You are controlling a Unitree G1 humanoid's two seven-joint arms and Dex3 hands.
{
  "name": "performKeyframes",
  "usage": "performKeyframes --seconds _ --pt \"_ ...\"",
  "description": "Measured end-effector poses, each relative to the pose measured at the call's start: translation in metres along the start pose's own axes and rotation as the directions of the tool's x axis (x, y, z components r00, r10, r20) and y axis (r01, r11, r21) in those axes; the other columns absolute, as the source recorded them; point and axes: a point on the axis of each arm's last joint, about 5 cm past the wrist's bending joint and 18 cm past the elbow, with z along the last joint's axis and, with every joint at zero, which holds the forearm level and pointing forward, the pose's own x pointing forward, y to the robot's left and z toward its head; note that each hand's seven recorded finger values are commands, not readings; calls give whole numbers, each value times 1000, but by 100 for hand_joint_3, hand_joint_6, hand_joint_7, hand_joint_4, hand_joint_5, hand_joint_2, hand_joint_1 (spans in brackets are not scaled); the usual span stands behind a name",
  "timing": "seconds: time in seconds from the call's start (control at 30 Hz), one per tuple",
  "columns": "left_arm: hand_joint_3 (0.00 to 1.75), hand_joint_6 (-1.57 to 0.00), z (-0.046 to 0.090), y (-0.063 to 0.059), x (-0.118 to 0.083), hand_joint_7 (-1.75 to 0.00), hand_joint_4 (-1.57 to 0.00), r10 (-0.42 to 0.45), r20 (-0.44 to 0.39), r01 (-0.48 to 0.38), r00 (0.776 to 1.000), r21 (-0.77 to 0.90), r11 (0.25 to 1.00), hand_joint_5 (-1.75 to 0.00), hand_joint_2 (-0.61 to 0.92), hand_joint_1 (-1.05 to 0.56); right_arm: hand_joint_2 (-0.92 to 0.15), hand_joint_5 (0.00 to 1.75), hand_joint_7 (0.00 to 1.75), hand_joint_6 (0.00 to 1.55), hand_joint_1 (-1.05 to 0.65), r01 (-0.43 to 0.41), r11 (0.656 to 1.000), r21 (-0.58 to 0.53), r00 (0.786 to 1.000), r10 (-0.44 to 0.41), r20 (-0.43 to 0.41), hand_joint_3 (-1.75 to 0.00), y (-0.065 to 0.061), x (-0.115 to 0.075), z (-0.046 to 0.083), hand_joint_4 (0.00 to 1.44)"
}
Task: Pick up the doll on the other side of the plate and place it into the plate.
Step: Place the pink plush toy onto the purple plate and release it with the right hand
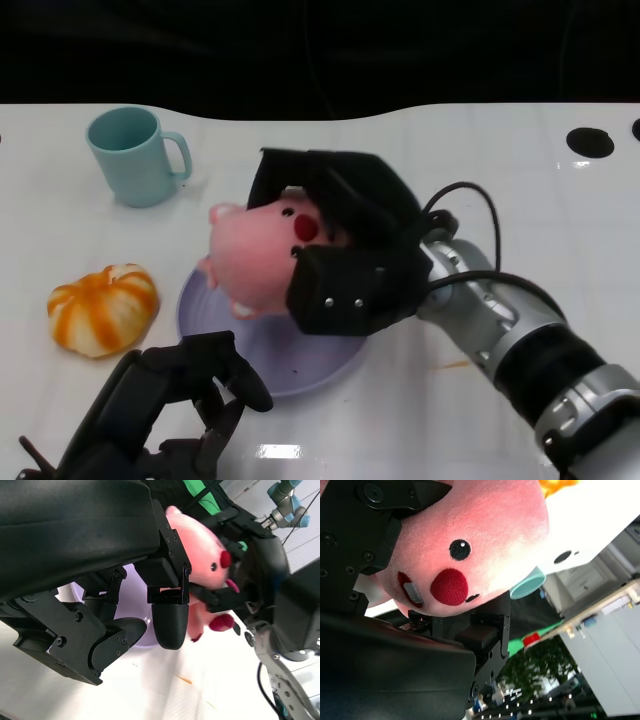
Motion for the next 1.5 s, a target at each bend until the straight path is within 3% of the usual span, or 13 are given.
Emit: performKeyframes --seconds 0.13,0.2,0.27,0.3,0.37,0.4,0.43,0.47,0.57,0.87,1.27,1.5 --pt "112 -84 0 0 0 -115 -78 0 1 0 1000 0 1000 -158 50 -5 -31 175 170 73 -22 -23 1000 -10 1000 23 15 -133 6 4 6 92" --pt "113 -84 0 -1 0 -115 -78 9 1 -9 1000 -1 1000 -159 50 -5 -33 174 120 84 -21 -29 1000 -2 1000 29 11 -123 8 5 8 87" --pt "114 -84 0 -1 0 -116 -78 13 1 -13 1000 -2 1000 -159 49 -5 -35 174 97 90 -21 -38 999 9 999 38 1 -117 9 6 10 85" --pt "113 -84 0 -1 0 -116 -77 13 2 -13 1000 -2 1000 -158 49 -5 -49 145 64 72 -25 -48 999 19 999 48 -1 -87 9 6 10 71" --pt "113 -83 0 -2 0 -116 -77 11 2 -11 1000 -3 1000 -157 49 -5 -65 127 32 71 -28 -87 996 36 996 87 -2 -58 9 6 10 64" --pt "113 -83 0 -2 1 -115 -78 10 3 -10 1000 -3 1000 -157 49 -6 -80 94 14 51 -46 -108 993 37 994 108 0 -32 9 6 10 32" --pt "113 -83 0 -2 1 -115 -78 9 3 -9 1000 -4 1000 -157 49 -6 -86 79 7 41 -55 -128 991 31 992 128 3 -22 8 6 10 17" --pt "113 -83 0 -2 1 -115 -78 8 5 -8 1000 -3 1000 -157 49 -6 -90 57 4 28 -67 -150 989 20 989 149 9 -16 7 6 9 7" --pt "113 -83 1 -2 1 -115 -77 7 7 -7 1000 2 1000 -158 49 -6 -92 27 1 14 -82 -196 980 -18 980 196 28 -14 3 6 11 1" --pt "111 -82 1 -2 1 -117 -78 8 5 -8 1000 2 1000 -158 50 -6 -92 12 0 6 -90 -250 965 -80 967 254 37 -17 -6 8 16 0" --pt "109 -81 0 -1 0 -116 -75 5 4 -5 1000 13 1000 -160 51 -8 -92 17 2 9 -88 -248 959 -134 965 257 48 -16 -23 -2 17 3" --pt "113 -82 0 -1 1 -115 -75 3 6 -3 1000 21 1000 -158 49 -8 -92 52 5 17 -79 -180 978 -102 978 189 86 -14 -36 -22 8 0"
